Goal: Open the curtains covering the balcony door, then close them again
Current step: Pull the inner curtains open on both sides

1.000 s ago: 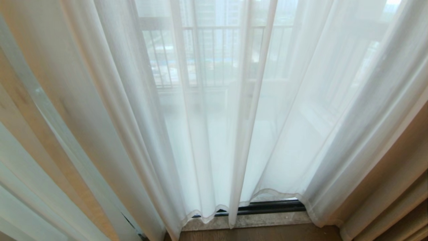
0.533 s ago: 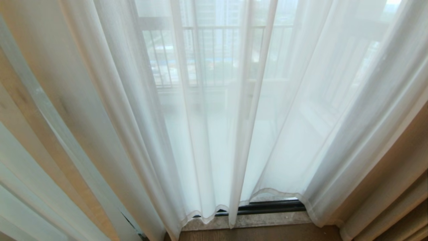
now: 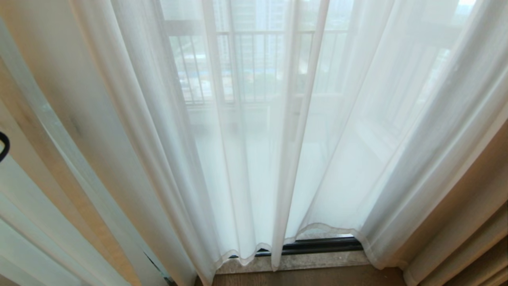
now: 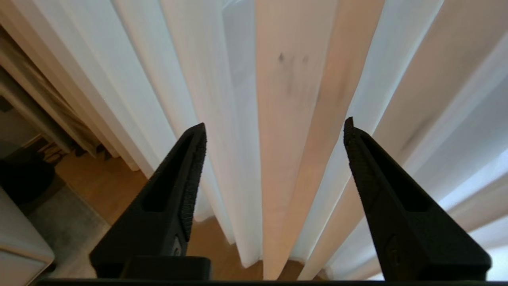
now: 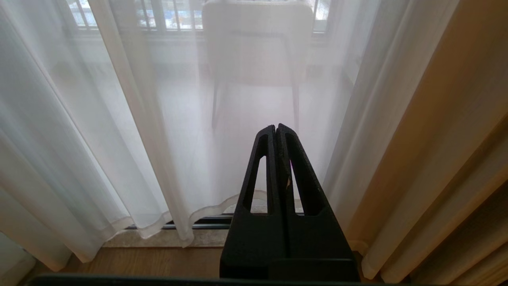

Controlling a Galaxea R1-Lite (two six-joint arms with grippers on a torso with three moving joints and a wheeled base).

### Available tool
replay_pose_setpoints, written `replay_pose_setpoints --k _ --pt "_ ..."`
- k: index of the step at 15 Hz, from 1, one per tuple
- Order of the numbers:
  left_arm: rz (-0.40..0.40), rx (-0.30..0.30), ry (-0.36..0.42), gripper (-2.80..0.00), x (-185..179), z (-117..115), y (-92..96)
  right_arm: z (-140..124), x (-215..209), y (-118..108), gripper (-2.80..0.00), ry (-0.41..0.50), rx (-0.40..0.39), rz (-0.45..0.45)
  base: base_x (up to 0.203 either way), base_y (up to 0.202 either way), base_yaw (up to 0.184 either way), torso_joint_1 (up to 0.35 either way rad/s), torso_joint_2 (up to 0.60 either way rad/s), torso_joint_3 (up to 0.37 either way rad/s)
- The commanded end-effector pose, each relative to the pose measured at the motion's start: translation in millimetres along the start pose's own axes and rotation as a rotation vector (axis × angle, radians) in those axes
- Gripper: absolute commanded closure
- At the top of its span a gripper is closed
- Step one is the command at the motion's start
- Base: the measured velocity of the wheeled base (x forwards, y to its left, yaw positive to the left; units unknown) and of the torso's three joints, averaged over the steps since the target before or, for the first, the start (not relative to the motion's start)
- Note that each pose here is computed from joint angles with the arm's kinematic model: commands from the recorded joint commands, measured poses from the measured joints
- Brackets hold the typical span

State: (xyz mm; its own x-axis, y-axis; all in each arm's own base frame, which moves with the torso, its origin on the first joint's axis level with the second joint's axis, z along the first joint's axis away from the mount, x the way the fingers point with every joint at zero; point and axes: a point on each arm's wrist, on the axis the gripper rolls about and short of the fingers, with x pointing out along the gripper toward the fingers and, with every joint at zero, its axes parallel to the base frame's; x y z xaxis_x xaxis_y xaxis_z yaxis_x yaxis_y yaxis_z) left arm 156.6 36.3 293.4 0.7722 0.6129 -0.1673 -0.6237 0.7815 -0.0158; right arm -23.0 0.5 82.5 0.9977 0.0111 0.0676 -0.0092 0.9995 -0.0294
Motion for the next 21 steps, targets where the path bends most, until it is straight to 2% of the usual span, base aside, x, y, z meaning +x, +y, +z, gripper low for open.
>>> replay_pose_setpoints --k 1,6,11,18,21 --pt "0.009 0.015 0.031 -2.80 31.4 6.2 -16.6 0.1 0.0 0.0 0.00 -0.001 -0.001 0.000 0.000 0.000 0.000 0.000 0.00 0.000" --pt "-0.079 0.010 0.040 -2.80 68.7 22.1 -39.1 0.1 0.0 0.0 0.00 -0.001 -0.001 0.001 0.000 0.000 0.000 0.000 0.00 0.000" --pt "-0.053 -0.005 0.020 -2.80 103.9 35.5 -47.5 0.1 0.0 0.0 0.00 -0.001 -0.001 0.001 0.000 0.000 0.000 0.000 0.00 0.000" --pt "-0.049 0.007 0.048 -2.80 119.5 28.3 -54.3 0.1 0.0 0.0 0.00 -0.001 -0.001 0.000 0.000 0.000 0.000 0.000 0.00 0.000" --pt "-0.061 -0.012 0.002 -2.80 120.9 32.4 -57.4 0.1 0.0 0.0 0.00 -0.001 -0.001 0.000 0.000 0.000 0.000 0.000 0.00 0.000"
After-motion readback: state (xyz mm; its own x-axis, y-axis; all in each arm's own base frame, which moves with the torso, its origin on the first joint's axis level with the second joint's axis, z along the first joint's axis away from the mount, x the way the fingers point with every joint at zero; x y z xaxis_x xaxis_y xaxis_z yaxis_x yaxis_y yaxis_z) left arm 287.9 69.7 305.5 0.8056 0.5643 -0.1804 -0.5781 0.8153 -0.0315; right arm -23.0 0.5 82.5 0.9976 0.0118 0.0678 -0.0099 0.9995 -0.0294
